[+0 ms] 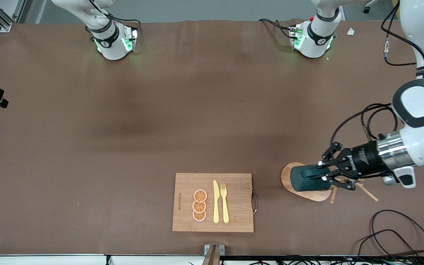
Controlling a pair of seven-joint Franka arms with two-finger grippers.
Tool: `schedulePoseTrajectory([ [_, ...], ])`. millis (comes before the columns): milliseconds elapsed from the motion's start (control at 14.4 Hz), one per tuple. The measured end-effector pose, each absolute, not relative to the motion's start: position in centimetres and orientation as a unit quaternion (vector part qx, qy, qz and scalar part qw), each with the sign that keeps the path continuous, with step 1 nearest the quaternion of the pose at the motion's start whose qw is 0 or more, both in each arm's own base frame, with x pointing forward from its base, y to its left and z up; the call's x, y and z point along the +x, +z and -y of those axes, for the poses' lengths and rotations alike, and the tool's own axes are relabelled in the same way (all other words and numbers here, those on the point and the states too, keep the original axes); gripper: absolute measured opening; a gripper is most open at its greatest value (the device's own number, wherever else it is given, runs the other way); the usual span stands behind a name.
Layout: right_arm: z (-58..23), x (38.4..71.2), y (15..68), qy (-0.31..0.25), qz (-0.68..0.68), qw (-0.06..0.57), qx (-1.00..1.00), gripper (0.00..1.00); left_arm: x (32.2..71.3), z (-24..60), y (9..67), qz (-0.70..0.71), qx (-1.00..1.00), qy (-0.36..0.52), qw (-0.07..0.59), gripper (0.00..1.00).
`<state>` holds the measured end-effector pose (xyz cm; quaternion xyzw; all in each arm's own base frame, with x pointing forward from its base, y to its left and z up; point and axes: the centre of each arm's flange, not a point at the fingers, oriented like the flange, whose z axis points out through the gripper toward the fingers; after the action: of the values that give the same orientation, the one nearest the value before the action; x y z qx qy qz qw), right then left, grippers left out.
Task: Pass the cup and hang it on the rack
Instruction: 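Lift the mug with the left gripper and carry it to the rack, then slide the mug onto a rack peg with the left gripper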
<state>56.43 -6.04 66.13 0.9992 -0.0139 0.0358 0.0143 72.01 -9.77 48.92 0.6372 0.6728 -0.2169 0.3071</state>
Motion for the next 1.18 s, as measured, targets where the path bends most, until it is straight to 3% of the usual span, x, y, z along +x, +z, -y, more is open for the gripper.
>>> schedulePoseTrajectory([
  [348, 6.0, 56.4, 66.7, 0.042, 0.013, 0.015, 0.999, 1.00, 72.7, 6.5, 47.4, -0.659, 0.623, -0.239, 0.348, 0.21],
  [1184, 5.8, 56.4, 66.7, 0.041, 0.012, 0.015, 0.999, 1.00, 72.1, 1.0, 42.1, -0.648, 0.632, -0.262, 0.335, 0.21],
])
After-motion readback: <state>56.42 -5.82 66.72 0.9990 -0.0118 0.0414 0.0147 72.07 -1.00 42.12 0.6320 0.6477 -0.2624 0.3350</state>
